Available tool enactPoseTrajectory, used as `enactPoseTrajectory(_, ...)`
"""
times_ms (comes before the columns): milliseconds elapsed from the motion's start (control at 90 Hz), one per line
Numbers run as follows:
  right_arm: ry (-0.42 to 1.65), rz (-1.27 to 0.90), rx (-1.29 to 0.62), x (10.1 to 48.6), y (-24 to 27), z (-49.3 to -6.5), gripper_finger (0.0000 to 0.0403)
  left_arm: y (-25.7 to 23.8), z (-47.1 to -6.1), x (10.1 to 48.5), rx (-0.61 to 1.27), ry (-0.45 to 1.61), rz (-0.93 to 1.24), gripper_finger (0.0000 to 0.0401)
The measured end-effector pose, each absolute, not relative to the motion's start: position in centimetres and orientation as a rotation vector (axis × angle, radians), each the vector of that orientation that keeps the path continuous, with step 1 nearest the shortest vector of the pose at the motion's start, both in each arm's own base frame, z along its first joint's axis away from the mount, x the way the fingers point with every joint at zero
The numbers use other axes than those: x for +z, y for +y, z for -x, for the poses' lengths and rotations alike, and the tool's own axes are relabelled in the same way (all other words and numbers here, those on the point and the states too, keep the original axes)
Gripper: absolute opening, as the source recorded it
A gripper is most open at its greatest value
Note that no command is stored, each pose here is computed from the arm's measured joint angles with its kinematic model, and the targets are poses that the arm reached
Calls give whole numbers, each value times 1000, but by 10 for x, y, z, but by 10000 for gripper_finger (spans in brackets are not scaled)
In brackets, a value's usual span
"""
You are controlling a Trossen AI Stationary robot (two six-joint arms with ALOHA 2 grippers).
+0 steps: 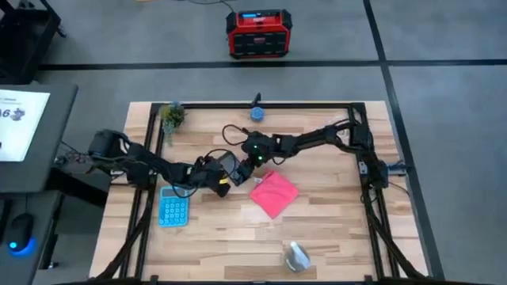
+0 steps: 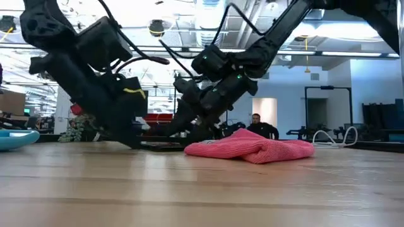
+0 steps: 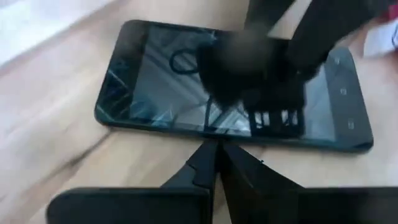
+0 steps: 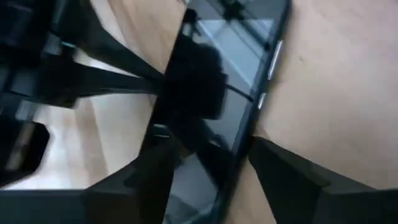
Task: Apply microfiber cloth
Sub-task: Spray the black cellphone with the transparent spray bottle
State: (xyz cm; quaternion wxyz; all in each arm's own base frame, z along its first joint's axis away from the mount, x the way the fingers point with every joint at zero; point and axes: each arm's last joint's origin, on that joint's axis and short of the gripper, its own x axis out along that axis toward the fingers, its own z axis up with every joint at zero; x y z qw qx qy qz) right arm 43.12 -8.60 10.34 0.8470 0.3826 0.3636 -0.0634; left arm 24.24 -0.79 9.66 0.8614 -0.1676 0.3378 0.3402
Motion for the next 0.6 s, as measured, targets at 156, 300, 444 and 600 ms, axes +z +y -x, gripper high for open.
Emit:
enactPoseTrajectory(156,776,-836,-118,97,-87,-432,222,-3,-245,98,715,693,350,0)
enactPoseTrajectory(300,747,-831,-96,102,-84,-434,212,-1,-246,99,709,684,327,0)
enactPoseTrajectory(444,733,-820,-94,104,-81,-435,176,0,-248,100,701,676,309,0)
enactPoseTrajectory(600,734,-819,-91,106,-77,-436,72,-1,-246,103,694,684,304,0)
